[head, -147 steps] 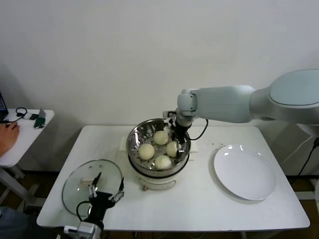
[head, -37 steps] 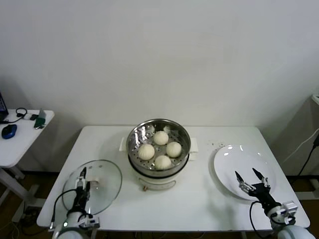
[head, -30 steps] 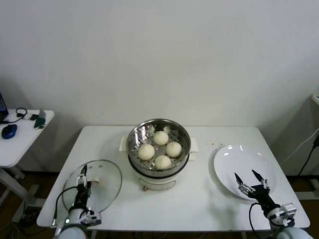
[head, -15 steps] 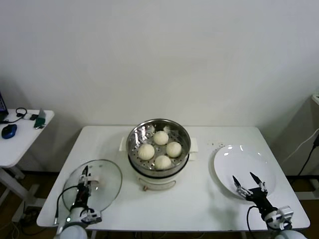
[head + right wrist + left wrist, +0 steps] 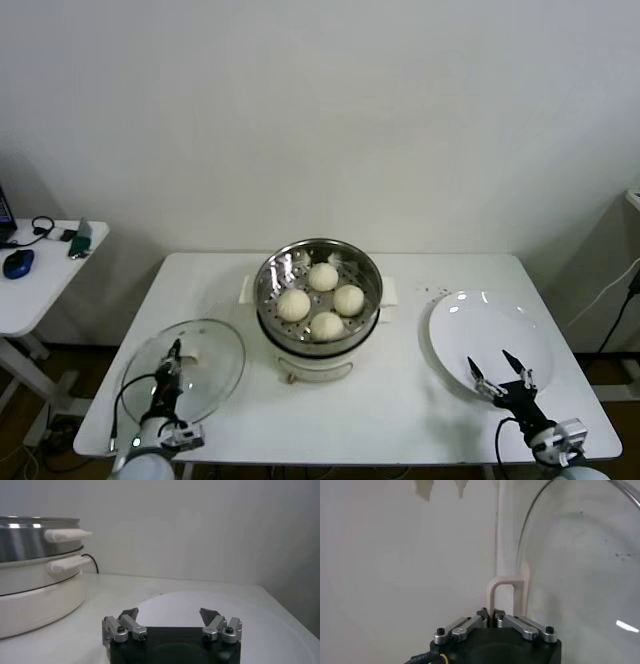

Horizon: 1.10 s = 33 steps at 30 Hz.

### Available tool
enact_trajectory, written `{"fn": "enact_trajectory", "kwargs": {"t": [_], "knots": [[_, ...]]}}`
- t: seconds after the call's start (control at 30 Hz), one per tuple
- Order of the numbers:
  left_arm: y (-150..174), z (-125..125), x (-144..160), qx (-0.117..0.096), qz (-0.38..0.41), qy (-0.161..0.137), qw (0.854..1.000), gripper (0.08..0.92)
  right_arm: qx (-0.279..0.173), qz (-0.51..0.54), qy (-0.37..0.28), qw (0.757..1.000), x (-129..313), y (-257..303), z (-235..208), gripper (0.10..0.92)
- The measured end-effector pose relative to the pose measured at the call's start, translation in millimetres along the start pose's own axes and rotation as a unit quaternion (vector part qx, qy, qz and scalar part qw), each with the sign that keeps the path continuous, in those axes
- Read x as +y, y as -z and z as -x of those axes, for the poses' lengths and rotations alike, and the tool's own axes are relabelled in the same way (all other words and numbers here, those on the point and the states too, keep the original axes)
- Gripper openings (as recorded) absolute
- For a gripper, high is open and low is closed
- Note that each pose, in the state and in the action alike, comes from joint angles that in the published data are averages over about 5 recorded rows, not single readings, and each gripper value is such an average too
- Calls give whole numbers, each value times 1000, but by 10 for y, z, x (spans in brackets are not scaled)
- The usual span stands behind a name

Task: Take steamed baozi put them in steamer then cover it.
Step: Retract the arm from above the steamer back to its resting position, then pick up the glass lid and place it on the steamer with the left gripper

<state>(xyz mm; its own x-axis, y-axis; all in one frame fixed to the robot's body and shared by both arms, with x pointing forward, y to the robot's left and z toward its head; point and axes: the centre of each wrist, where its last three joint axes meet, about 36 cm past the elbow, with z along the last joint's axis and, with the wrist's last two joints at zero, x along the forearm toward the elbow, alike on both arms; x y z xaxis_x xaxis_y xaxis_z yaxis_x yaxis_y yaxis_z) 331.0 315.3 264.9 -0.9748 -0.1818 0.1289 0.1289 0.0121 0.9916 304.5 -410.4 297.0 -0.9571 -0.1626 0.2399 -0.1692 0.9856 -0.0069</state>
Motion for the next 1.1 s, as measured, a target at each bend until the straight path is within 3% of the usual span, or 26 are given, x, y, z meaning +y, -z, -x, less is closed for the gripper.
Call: {"fn": "enact_trajectory", "kwargs": {"t": [0.33,0.73,1.1], "knots": [[-78,-129,288,10,12,39,999,146,-2,-9,-3,1000,-87,24,34,823],[-111,-426,1035,48,56,105,992,146,-8,-26,8,1000,-142,140,215,823],[93,-434,1637,29,71,156,985,146,-12,-43,19,999,-136,237,440,823]]}}
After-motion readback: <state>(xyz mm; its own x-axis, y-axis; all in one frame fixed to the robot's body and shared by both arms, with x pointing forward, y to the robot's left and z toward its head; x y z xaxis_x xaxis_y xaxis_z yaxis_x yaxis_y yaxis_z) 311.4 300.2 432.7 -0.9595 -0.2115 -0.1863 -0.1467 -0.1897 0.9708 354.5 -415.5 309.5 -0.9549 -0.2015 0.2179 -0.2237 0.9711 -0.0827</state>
